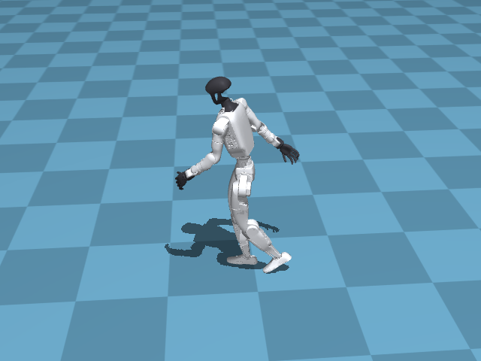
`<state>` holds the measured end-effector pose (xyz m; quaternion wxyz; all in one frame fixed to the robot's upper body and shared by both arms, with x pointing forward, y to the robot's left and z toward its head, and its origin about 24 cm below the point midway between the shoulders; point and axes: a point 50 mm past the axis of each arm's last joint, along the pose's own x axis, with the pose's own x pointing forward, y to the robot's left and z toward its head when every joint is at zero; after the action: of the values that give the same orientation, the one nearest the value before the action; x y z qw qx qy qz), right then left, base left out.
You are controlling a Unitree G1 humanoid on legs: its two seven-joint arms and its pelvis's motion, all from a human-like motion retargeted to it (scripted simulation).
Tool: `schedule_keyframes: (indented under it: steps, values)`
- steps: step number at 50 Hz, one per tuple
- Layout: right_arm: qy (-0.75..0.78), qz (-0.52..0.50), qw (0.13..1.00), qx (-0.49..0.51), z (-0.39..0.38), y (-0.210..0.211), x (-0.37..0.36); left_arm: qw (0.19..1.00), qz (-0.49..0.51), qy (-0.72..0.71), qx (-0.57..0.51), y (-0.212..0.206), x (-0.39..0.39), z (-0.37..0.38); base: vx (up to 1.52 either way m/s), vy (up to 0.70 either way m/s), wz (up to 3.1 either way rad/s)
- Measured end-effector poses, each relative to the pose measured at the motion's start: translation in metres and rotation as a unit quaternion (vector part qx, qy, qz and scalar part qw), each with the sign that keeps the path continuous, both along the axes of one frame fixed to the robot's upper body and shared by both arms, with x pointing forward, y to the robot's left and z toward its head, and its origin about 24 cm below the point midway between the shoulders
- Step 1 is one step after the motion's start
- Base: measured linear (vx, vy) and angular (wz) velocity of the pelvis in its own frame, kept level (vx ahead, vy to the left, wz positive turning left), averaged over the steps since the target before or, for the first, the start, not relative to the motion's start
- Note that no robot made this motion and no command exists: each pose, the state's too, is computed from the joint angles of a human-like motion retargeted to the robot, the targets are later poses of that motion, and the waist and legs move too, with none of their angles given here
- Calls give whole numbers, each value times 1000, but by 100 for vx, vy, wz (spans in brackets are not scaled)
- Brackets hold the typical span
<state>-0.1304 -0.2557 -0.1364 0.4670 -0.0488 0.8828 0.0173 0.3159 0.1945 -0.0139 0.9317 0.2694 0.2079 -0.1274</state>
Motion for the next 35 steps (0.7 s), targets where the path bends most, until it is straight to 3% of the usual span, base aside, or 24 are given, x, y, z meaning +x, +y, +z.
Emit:
schedule_keyframes:
  steps: [5,12,17,20,22,25,30,35]
  values:
    - [-5,-56,998,-11,-2,13,-4,996,-48,56,43,-9,-40,-40,45,-2,77]
    - [-125,21,992,14,-28,17,92,953,167,225,114,39,-156,-122,23,45,73]
    - [-269,174,947,12,-23,12,220,827,354,437,-4,52,-272,-155,28,27,-9]
    - [-341,268,901,31,-4,27,296,718,401,564,-71,43,-348,-154,42,21,-13]
    - [-392,315,863,43,10,49,337,664,405,622,-88,30,-383,-149,45,27,-89]
    - [-460,338,819,63,28,84,374,647,369,662,-87,13,-402,-148,38,15,-89]
    - [-515,333,775,154,45,133,398,721,257,637,-89,17,-364,-157,27,-15,-46]
    - [-501,398,745,188,44,151,392,785,214,578,-62,21,-315,-161,37,-3,-18]
